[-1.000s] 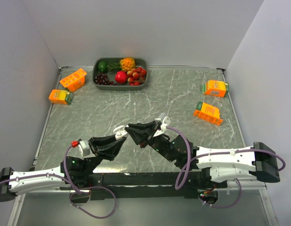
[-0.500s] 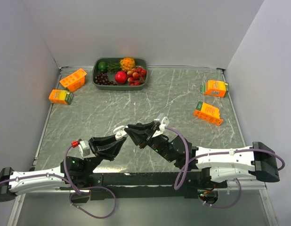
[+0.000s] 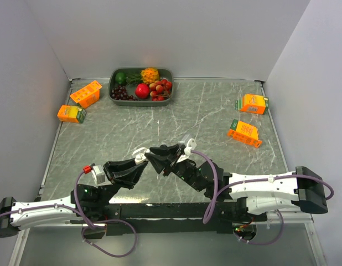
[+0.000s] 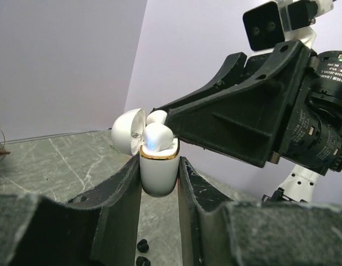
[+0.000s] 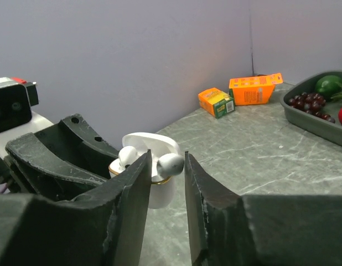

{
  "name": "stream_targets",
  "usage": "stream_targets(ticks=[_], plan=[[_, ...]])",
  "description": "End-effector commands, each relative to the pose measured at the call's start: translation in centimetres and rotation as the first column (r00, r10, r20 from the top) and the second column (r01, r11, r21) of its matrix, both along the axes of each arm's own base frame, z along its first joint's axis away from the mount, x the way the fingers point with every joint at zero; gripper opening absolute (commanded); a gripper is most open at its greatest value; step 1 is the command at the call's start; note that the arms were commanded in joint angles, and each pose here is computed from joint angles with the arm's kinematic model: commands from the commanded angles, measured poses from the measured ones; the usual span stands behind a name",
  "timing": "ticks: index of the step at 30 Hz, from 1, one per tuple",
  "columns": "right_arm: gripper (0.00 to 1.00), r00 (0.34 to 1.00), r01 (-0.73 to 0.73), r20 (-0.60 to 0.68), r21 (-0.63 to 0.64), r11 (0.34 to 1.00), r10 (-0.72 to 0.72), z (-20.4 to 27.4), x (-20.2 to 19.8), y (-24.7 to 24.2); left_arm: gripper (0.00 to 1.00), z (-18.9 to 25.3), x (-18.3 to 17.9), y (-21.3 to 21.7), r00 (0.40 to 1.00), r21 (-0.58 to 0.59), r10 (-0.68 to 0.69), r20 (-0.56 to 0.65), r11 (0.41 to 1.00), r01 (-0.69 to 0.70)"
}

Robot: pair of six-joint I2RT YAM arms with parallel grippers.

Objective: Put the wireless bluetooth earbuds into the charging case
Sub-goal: Place the earbud in the charging case.

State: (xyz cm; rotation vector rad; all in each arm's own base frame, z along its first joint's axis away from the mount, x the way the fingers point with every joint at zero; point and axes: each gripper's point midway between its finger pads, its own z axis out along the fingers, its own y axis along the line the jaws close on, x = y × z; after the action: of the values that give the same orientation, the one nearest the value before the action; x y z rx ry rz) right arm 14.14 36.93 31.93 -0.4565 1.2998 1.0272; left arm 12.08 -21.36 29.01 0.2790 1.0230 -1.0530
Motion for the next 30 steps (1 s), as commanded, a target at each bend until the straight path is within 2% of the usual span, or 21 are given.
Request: stream_targets(ticks=[1, 5, 7, 8, 11, 16, 19, 20, 21, 23, 24, 26, 30], plan=[[0.46, 1.000, -0.027, 0.003, 0.044, 0.999, 0.027, 2.6, -1.1, 0.1, 0.01, -1.8, 0.0, 0.0, 1.000, 0.003, -0.008, -0.015, 1.000, 0.009], [0.60, 1.000, -0.012, 0.001, 0.055, 0.998, 0.011, 3.6, -1.1, -0.3, 0.01, -1.8, -0.1, 0.0, 1.000, 0.002, -0.009, -0.014, 1.000, 0.009], [0.64, 1.000, -0.008, 0.002, 0.063, 0.998, 0.008, 4.2, -1.2, -0.6, 0.01, -1.9, 0.0, -0.1, 1.000, 0.003, -0.008, -0.015, 1.000, 0.008], [0.73, 1.000, -0.007, 0.003, 0.075, 0.997, 0.006, 4.7, -1.3, -0.9, 0.01, -1.9, 0.0, -0.1, 1.000, 0.003, -0.008, -0.015, 1.000, 0.008], [0.83, 1.000, -0.007, 0.009, 0.096, 0.995, 0.006, 6.0, -1.6, -1.7, 0.01, -1.8, 0.0, 0.0, 1.000, 0.002, -0.005, -0.013, 1.000, 0.005], [0.88, 0.999, 0.016, 0.027, 0.110, 0.994, -0.019, 8.6, -1.9, -3.8, 0.01, -1.6, 0.0, 0.1, 1.000, 0.000, 0.001, -0.006, 1.000, -0.001], [0.84, 0.998, 0.059, -0.018, 0.031, 0.998, -0.058, 8.7, -1.3, -4.8, 0.01, -1.6, 0.0, 0.2, 1.000, 0.001, 0.000, -0.003, 1.000, 0.000], [0.80, 0.997, 0.076, -0.027, -0.008, 0.997, -0.076, 8.4, -0.9, -4.9, 0.01, -1.5, 0.0, 0.2, 1.000, -0.002, 0.000, -0.002, 1.000, 0.000], [0.78, 0.994, 0.093, -0.039, -0.097, 0.991, -0.097, 7.9, -0.6, -5.1, 0.01, -1.4, -0.1, 0.3, 1.000, -0.006, -0.004, 0.001, 1.000, 0.004], [0.76, 0.989, 0.117, -0.071, -0.196, 0.974, -0.133, 6.6, 0.0, -4.9, 0.01, -1.5, -0.2, 0.2, 1.000, -0.002, -0.011, 0.007, 1.000, 0.011], [0.75, 0.987, 0.114, -0.080, -0.290, 0.950, -0.143, 5.6, 0.1, -5.3, 0.01, -1.4, -0.3, 0.2, 1.000, 0.000, -0.016, 0.010, 1.000, 0.016], [0.76, 0.979, 0.106, -0.122, -0.377, 0.920, -0.162, 3.8, 0.4, -4.8, 0.01, -1.5, -0.5, 0.1, 1.000, 0.008, -0.025, 0.016, 1.000, 0.025], [0.80, 0.965, 0.105, -0.163, -0.471, 0.876, -0.204, 2.0, 0.6, -4.9, 0.01, -1.3, -0.7, 0.2, 0.999, 0.009, -0.032, 0.020, 0.999, 0.032]])
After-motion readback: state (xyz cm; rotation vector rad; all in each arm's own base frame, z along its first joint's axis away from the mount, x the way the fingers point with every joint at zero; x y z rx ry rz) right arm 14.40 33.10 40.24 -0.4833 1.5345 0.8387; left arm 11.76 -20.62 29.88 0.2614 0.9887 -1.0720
